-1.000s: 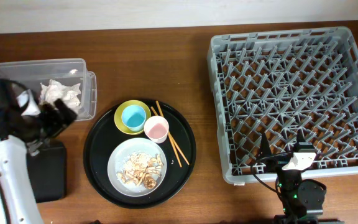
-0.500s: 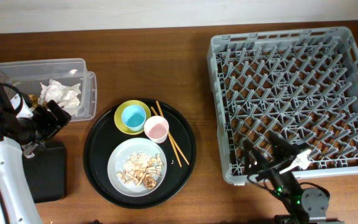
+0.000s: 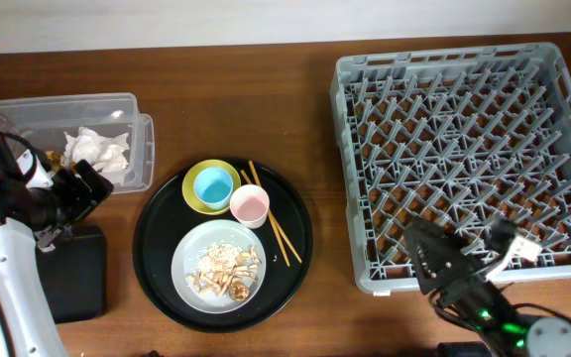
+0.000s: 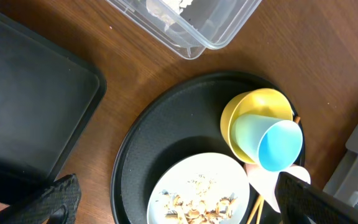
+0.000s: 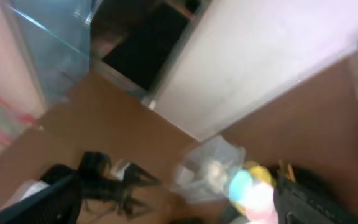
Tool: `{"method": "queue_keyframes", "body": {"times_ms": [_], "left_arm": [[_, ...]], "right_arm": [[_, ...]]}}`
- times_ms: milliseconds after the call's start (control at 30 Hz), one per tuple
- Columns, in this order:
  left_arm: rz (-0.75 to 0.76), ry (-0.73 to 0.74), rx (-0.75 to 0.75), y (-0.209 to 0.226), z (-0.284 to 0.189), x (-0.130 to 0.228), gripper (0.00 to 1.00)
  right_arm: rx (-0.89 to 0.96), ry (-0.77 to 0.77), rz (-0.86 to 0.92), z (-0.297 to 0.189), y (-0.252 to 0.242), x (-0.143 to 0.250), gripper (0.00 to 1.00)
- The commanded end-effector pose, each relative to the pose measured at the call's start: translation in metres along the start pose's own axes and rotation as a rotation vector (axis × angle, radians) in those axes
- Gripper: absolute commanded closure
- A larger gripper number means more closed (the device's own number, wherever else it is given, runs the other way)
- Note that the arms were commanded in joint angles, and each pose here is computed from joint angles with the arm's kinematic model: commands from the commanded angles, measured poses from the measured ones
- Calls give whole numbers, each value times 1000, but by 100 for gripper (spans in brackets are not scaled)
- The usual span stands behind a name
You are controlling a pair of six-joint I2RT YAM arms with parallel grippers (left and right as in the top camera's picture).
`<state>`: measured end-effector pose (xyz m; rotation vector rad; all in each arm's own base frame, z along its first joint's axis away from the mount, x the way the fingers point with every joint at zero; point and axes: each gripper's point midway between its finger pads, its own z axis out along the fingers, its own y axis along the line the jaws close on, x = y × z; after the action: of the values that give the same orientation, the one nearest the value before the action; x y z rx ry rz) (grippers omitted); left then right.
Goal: Sort waste into correct bins and load items into the dishwasher rack
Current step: 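Reach the right gripper to the pink cup and grasp it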
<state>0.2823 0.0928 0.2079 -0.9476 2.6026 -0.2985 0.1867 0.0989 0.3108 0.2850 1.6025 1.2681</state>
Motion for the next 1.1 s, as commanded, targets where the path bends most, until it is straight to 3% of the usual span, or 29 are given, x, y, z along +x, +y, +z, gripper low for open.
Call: {"method": "queue_keyframes", "body": {"times_ms": [0, 133, 300, 600, 767, 833, 900, 1000, 1033, 1067], "left_arm": [[-12, -14, -5, 2, -4, -1, 0], [-12, -14, -5, 2, -4, -1, 0], [-12, -14, -5, 2, -4, -1, 1], [-12, -14, -5, 2, -4, -1, 0], [-12, -14, -5, 2, -4, -1, 0], [-12, -14, -5, 2, -4, -1, 1], [-12, -14, -5, 2, -4, -1, 0], [-12, -14, -5, 2, -4, -1, 1], [-12, -14, -5, 2, -4, -1, 0], [-12, -14, -5, 2, -4, -1, 0]], "right_arm": [[138, 110, -328, 3, 23, -20, 2], [297, 286, -350, 16, 20, -32, 2], [423, 509, -383, 53, 5, -14, 2], [607, 768, -804, 144, -4, 110, 1], [638, 852, -889, 187, -27, 171, 0], [618, 856, -910, 197, -30, 182, 9], [611, 849, -908, 208, -37, 193, 28], [615, 853, -909, 222, -52, 211, 39], [614, 854, -909, 233, -64, 225, 49], [614, 855, -909, 235, -67, 228, 50]]}}
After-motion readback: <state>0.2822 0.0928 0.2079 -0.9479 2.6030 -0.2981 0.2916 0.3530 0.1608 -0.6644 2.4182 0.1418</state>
